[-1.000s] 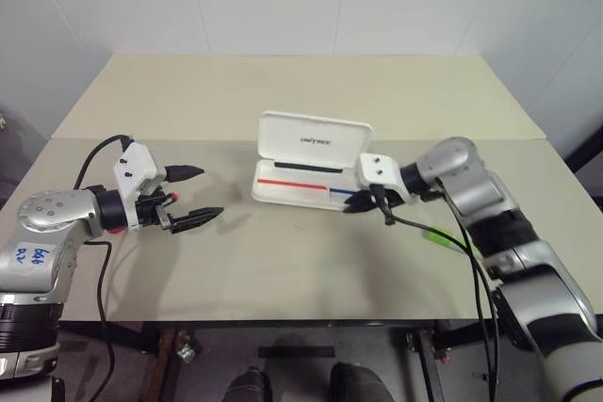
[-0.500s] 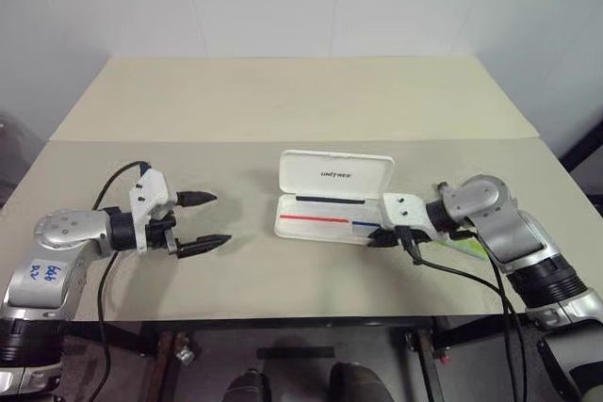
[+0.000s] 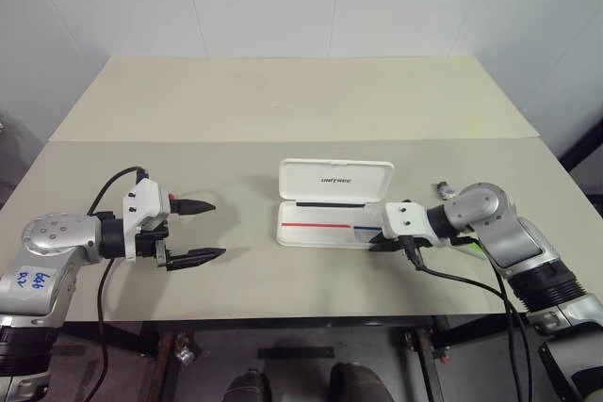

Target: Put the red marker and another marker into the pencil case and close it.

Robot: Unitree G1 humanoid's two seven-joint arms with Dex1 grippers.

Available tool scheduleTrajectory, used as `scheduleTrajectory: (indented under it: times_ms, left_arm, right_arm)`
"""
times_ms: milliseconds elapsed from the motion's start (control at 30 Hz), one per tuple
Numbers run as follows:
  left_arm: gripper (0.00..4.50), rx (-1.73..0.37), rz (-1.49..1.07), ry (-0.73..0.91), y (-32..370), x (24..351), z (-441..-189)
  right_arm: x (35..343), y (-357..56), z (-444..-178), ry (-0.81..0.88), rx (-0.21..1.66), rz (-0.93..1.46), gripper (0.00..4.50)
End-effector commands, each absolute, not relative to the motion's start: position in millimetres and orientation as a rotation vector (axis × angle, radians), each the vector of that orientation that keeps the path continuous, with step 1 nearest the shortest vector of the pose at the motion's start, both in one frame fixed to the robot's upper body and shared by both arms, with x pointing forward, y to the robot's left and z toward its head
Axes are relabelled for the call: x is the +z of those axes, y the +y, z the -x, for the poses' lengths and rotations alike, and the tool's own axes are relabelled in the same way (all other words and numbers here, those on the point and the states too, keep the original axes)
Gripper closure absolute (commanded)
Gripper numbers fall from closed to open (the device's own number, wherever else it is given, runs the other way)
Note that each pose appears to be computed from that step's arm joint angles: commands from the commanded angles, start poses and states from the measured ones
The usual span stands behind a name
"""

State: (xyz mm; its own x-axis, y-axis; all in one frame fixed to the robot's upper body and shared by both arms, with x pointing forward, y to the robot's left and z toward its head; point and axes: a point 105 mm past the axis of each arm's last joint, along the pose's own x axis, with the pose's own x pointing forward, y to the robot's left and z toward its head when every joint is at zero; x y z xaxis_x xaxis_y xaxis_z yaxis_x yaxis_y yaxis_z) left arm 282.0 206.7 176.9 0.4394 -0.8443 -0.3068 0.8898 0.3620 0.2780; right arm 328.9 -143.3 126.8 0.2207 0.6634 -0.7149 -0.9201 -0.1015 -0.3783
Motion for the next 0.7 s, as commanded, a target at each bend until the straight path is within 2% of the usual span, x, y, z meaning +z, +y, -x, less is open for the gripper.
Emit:
scheduleTrajectory:
  times_ms: [33, 167, 400, 567, 700]
  left_arm:
    - [0.0, -1.125, -0.455, 0.059, 205, 190, -282]
    - [0.0, -1.128, -0.456, 0.051, 204, 191, -283]
    - [0.0, -1.129, -0.456, 0.05, 205, 191, -282]
    - [0.0, -1.103, -0.463, 0.055, 213, 192, -278]
    - [0.0, -1.077, -0.454, 0.058, 223, 193, -275]
  right_arm:
    - [135, -139, -333, 0.307, 1.367, 1.001, 4.21]
    - [144, -135, -333, 0.263, 1.37, 0.991, 2.99]
    - [159, -128, -321, 0.231, 1.425, 0.937, 2.99]
    - [184, -132, -303, 0.092, 1.499, 0.811, 2.99]
    - [200, -147, -298, 0.013, 1.473, 0.656, 2.1]
